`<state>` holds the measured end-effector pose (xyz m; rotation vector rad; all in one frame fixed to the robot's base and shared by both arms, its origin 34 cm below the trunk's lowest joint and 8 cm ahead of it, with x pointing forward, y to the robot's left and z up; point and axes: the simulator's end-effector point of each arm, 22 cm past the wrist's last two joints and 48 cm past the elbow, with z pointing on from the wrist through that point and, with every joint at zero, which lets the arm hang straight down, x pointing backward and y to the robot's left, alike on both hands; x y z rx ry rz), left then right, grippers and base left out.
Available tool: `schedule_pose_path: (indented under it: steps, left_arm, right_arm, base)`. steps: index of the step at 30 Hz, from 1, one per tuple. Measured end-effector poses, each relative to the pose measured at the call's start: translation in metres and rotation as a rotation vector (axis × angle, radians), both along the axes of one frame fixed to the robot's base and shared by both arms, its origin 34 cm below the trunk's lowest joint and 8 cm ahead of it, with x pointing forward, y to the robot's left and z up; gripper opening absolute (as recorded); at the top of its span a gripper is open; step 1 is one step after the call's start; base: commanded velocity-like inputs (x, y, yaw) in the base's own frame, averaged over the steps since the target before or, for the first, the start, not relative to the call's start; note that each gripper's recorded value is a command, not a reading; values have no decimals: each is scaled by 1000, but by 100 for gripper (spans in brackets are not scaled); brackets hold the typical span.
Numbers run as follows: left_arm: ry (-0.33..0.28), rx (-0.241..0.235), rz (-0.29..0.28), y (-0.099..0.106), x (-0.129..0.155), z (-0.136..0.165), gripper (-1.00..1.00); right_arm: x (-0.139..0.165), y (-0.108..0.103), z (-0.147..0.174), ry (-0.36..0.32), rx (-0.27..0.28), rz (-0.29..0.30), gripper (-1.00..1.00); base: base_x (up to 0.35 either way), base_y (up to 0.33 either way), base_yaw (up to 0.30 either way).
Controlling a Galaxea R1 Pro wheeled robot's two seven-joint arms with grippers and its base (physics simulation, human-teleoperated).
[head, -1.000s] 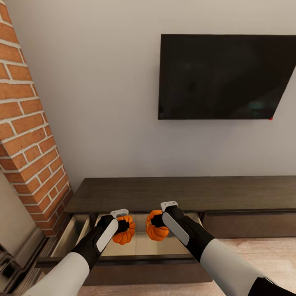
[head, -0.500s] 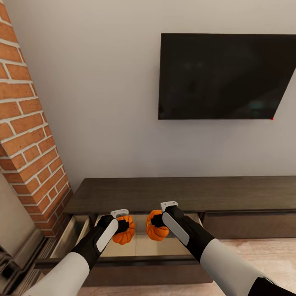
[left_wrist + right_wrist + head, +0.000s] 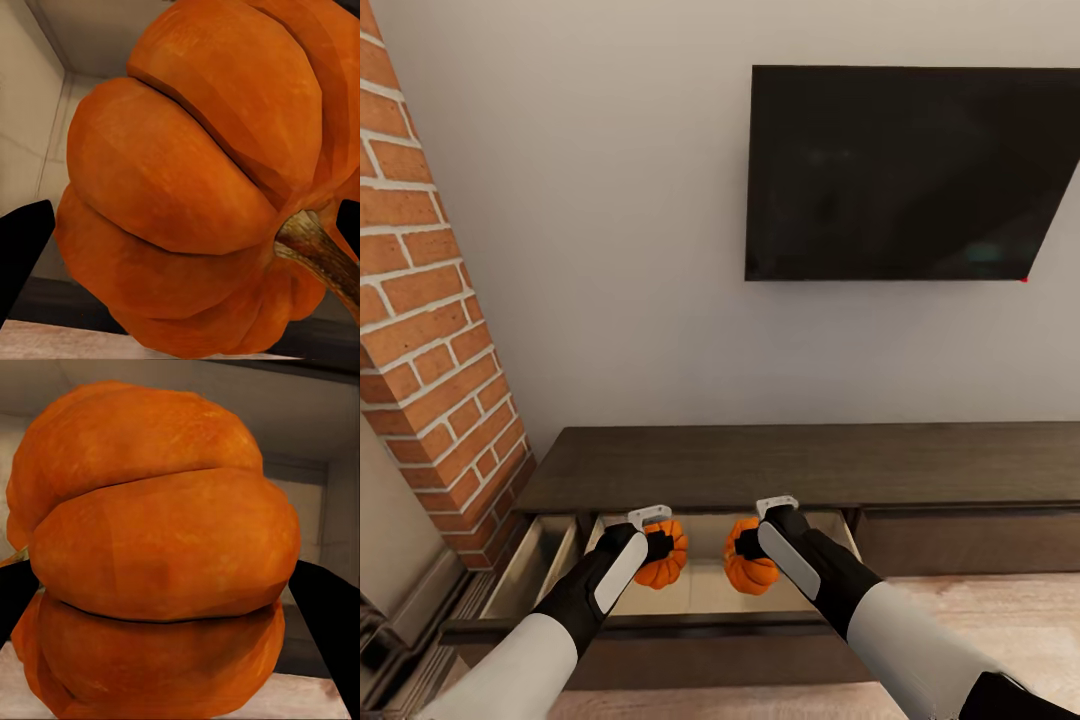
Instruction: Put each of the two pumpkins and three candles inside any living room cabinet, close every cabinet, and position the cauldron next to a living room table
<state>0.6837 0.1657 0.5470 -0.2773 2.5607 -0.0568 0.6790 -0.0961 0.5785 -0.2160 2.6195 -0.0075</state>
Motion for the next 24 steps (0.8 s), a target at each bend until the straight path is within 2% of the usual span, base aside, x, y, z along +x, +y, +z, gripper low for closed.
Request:
schedule_pose_path:
  steps: [5, 24]
  left_arm:
    - [-8, -2, 5, 0, -1, -10, -100]
    - [-9, -1, 4, 0, -8, -50, -100]
  right_arm:
    - [1, -8, -12, -15, -42, 5, -100]
    - [3, -8, -47, -71, -32, -15, -100]
  base:
    - [0, 0, 0]
    - [0, 0, 0]
